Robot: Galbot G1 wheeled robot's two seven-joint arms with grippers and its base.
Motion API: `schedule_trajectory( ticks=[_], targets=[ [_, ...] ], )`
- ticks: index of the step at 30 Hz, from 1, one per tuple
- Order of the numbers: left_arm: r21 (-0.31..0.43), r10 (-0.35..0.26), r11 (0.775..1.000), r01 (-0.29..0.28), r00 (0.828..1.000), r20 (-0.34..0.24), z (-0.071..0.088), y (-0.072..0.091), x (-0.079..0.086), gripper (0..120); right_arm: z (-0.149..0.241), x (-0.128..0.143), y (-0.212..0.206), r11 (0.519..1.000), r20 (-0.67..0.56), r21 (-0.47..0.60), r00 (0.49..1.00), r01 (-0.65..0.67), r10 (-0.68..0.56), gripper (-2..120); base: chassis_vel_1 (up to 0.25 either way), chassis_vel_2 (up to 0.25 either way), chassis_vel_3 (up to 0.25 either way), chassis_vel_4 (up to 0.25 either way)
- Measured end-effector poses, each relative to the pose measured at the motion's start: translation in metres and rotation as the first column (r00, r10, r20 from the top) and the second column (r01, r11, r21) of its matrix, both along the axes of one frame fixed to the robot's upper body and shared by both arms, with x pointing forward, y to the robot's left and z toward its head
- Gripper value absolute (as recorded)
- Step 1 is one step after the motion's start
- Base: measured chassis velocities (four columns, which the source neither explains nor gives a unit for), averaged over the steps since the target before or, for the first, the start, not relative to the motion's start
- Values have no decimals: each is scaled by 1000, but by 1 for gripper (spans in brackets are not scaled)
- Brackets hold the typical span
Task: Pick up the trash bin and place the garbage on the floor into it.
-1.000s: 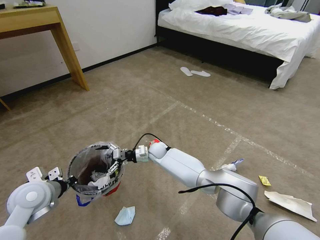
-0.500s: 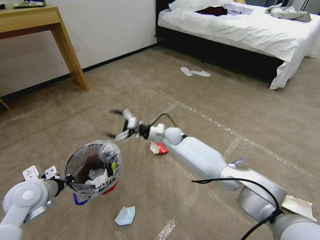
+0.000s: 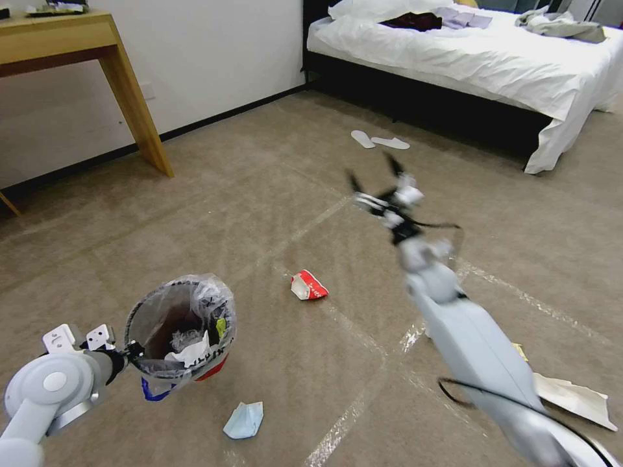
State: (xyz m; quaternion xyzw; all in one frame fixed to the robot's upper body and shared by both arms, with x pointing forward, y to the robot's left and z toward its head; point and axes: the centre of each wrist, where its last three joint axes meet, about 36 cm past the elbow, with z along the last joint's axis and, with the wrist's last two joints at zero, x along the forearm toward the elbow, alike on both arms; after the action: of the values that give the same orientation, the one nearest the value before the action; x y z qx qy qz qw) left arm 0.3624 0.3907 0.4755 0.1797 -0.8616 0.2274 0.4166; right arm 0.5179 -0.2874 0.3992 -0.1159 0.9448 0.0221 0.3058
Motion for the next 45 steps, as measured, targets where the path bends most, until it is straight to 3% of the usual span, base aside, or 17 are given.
schedule_trajectory(
  ticks=[1,8,9,11,18,30,45],
  targets=[
    [-1,0,1000,0,1000,-1,0,0,0,1,-5,-18,-11,997,-3,27,997,74,-74,100,0,0,0,0],
    [-6,2,1000,-2,1000,-1,-2,-1,-2,1,-10,-54,-33,982,-1,38,983,183,-183,100,0,0,0,0],
    [-10,3,1000,-3,1000,-1,-4,-1,-3,1,-21,-90,-51,965,-20,33,966,259,-258,100,0,0,0,0],
    [-16,0,1000,0,1000,3,-4,-3,-3,1,-36,-123,-66,945,-21,6,944,328,-328,100,0,0,0,0],
    [-19,-30,999,31,999,21,-5,-9,-4,1,-49,-171,-85,875,7,-46,876,482,-482,100,0,0,0,0],
    [-12,-58,998,58,998,37,-1,-7,1,1,-81,-210,-64,848,9,-85,851,523,-524,100,0,0,0,0],
    [-15,-71,997,71,997,38,0,-11,0,1,-94,-212,-58,845,14,-83,849,528,-529,100,0,0,0,0]
  ],
)
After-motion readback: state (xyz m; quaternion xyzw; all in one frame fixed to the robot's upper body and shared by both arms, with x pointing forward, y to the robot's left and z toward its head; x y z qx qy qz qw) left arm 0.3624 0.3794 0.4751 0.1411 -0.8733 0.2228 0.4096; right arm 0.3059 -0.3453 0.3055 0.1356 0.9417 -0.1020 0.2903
